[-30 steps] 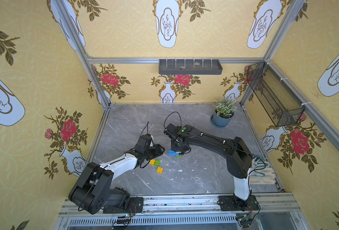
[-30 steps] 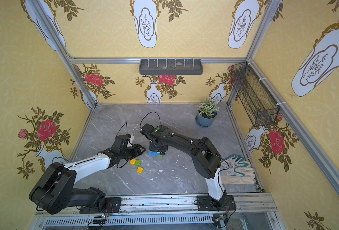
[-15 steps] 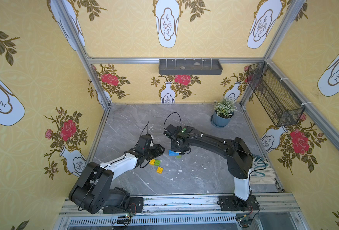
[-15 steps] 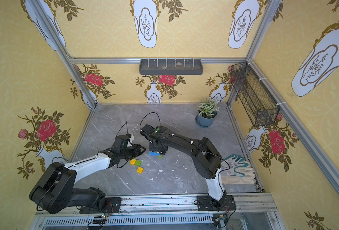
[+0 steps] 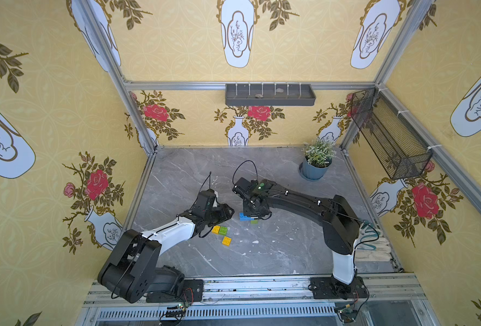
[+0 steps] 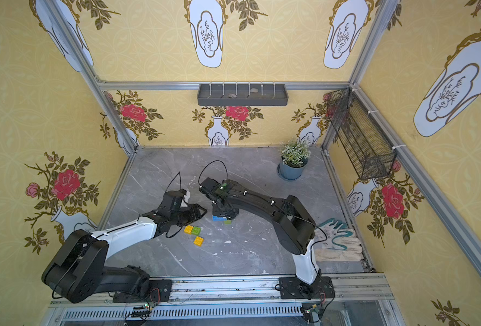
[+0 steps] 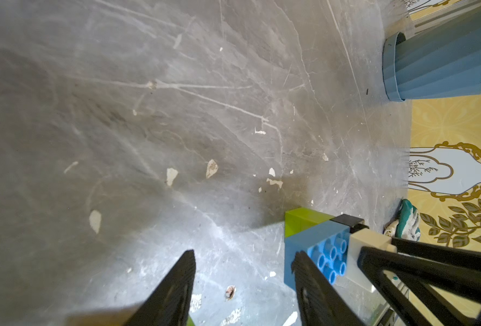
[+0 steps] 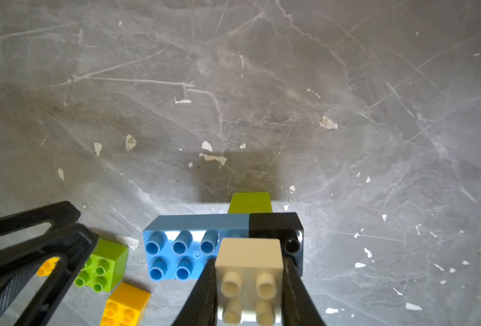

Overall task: Assemble the number 4 with lego
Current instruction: Assemble the lego brick with the lego brick.

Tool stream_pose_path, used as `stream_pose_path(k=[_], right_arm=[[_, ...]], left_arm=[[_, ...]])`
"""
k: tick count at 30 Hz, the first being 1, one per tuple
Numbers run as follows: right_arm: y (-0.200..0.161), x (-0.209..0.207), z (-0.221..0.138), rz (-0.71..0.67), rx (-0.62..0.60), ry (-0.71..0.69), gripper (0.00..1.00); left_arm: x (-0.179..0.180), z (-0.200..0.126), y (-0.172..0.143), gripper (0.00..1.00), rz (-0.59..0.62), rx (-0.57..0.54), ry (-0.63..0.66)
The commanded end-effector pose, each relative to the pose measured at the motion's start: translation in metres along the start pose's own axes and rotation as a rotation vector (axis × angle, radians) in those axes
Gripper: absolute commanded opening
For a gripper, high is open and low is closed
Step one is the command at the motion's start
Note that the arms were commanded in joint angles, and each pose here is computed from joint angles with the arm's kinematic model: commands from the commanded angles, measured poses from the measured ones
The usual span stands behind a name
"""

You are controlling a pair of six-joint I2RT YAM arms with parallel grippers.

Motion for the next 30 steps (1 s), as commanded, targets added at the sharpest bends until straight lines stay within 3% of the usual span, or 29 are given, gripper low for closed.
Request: stream_pose_path(k=[1, 9, 22, 30], right_arm=[[-0.003, -0.004, 0.007, 0.008, 0.031, -0.034, 0.14], [0.001, -0.004, -0.003, 0.007, 0.003, -0.018, 0.14], [-0.024, -0.019, 0.033, 0.041, 0.101, -0.035, 0.12], [-0.015, -0.016, 0.016, 0.031, 0.055, -0.039, 0.15]], left_arm=[[-0.001, 0.0, 0.002, 0.59, 0.016, -0.003, -0.004], [0.0, 0.001, 0.001, 0.59, 0.016, -0.001, -0.005], [-0.001, 0.0, 0.001, 0.58, 0.018, -0.001, -0.012], [0.0, 0.001, 0.0, 0.58, 0.017, 0.002, -0.008]])
Point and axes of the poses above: each gripper's point midway between its finger pads, its own z axis out along the fingers, its own x axis along the line the jaws close on, y = z × x, the point moved 10 cm from there along -z, back along the fingers, and after that the axes turned 1 degree about z, right-handed, at the moved point
